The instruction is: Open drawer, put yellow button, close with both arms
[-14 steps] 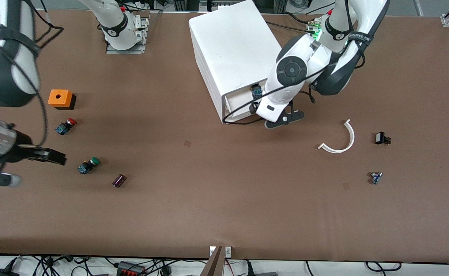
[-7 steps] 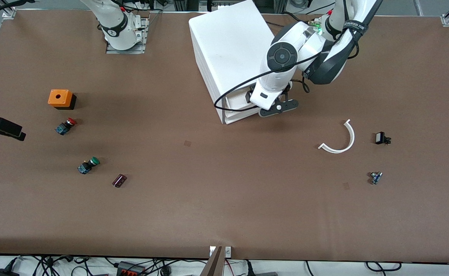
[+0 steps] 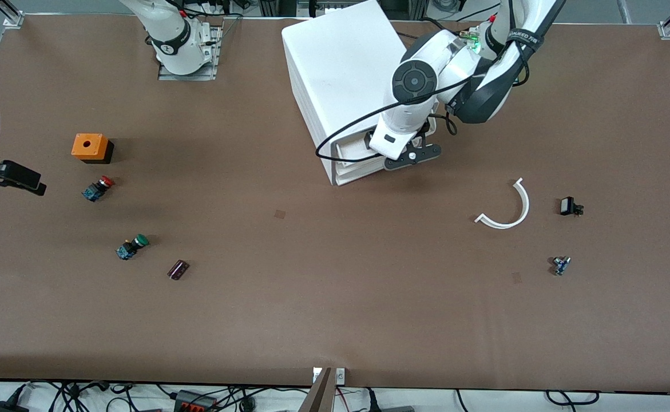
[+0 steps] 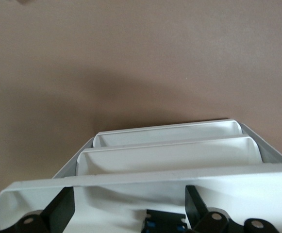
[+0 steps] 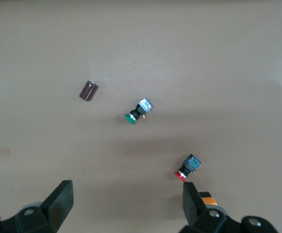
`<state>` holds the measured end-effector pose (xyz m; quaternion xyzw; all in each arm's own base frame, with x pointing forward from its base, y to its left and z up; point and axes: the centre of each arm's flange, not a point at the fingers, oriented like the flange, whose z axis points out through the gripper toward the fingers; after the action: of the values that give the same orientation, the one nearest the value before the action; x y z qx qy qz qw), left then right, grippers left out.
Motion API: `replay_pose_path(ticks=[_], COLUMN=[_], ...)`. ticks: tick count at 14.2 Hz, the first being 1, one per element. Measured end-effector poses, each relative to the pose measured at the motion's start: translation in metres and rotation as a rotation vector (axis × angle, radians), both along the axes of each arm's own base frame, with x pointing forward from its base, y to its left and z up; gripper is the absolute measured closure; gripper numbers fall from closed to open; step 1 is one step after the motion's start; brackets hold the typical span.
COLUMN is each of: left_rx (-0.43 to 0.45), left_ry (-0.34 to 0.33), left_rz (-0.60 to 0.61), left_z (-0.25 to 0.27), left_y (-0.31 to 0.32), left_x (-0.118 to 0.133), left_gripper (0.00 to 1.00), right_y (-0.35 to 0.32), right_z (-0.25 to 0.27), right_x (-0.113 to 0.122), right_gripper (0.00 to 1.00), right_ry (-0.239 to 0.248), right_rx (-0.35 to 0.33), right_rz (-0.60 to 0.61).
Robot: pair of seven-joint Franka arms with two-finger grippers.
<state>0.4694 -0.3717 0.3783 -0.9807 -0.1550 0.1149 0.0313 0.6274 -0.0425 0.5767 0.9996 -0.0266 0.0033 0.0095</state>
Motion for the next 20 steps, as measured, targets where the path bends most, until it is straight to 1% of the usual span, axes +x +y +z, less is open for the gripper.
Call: replay_pose_path(ticks=[5,8,12,15,17,20], left_rx=[-0.010,-0.034,-0.034,-0.014,-0.013,-0.006], left_ry=[-0.012,-0.042,-0.050,-0.067,-0.063,-0.052], left_rz=[0.014,0.037,0.044,0.026,0.027,0.033], left_z=[0.004,0.009,0.008,-0.005,-0.013,-0.018], left_y=[0.005,0.011,0.015,0.017,0.016,0.004], left_x=[0.007,0.018,0.022,0.027,0.027,0.016], left_gripper=[0.00,0.00,0.00,0.00,0.00,0.00], right_y=[0.002,0.002,0.003,0.004,0.009,0.016], right_z=[-0.010,-0.009,-0.009,-0.009,-0.010,-0.011], right_x=[-0.024,-0.032,-0.033,-0.033,-0.033,-0.032], right_gripper=[0.00,0.00,0.00,0.00,0.00,0.00], right_ry=[-0.002,-0.004,-0.003,-0.001,0.000,0.001], right_rx=[0.002,0.002,0.002,0.001,0.002,0.002], right_rz=[0.004,0.005,0.006,0.008,0.017,0.029])
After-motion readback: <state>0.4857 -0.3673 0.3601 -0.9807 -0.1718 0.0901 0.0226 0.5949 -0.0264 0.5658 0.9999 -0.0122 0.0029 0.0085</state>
